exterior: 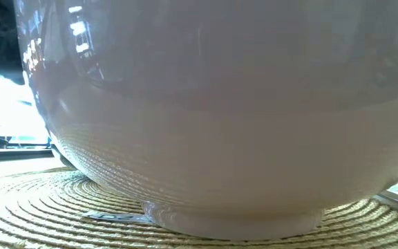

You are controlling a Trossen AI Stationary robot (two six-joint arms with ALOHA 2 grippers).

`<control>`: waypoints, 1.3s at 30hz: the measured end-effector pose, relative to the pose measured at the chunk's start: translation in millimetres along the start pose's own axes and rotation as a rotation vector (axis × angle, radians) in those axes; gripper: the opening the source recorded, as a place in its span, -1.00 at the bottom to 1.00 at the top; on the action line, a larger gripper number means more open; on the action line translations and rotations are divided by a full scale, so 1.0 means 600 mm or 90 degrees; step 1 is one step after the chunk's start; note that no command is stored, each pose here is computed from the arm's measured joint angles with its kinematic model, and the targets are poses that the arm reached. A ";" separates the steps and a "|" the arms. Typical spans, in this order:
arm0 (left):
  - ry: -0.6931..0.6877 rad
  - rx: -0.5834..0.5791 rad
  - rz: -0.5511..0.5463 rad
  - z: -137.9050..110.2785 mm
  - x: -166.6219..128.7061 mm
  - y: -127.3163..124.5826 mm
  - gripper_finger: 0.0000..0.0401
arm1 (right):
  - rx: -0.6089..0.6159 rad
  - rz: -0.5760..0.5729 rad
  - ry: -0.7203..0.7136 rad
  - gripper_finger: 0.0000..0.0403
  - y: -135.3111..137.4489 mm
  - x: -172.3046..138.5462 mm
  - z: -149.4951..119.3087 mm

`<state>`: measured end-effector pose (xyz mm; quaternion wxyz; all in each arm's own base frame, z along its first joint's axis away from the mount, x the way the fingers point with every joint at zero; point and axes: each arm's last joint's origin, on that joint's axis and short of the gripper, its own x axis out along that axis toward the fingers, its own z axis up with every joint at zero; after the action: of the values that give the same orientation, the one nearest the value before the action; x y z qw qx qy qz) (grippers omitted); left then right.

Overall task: Arrange a breakfast setting
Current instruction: Put the red apple on the green plate

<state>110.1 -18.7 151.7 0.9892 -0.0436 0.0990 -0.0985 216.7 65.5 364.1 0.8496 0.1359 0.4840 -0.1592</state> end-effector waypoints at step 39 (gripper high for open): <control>0.026 -0.070 0.048 -0.008 0.000 0.004 -0.44 | 0.083 -0.050 0.131 -0.40 0.016 -0.052 -0.100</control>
<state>109.7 -16.6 146.8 0.9861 -0.0921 0.1262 -0.0561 158.8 101.5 362.2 0.7781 0.1874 0.5621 -0.2086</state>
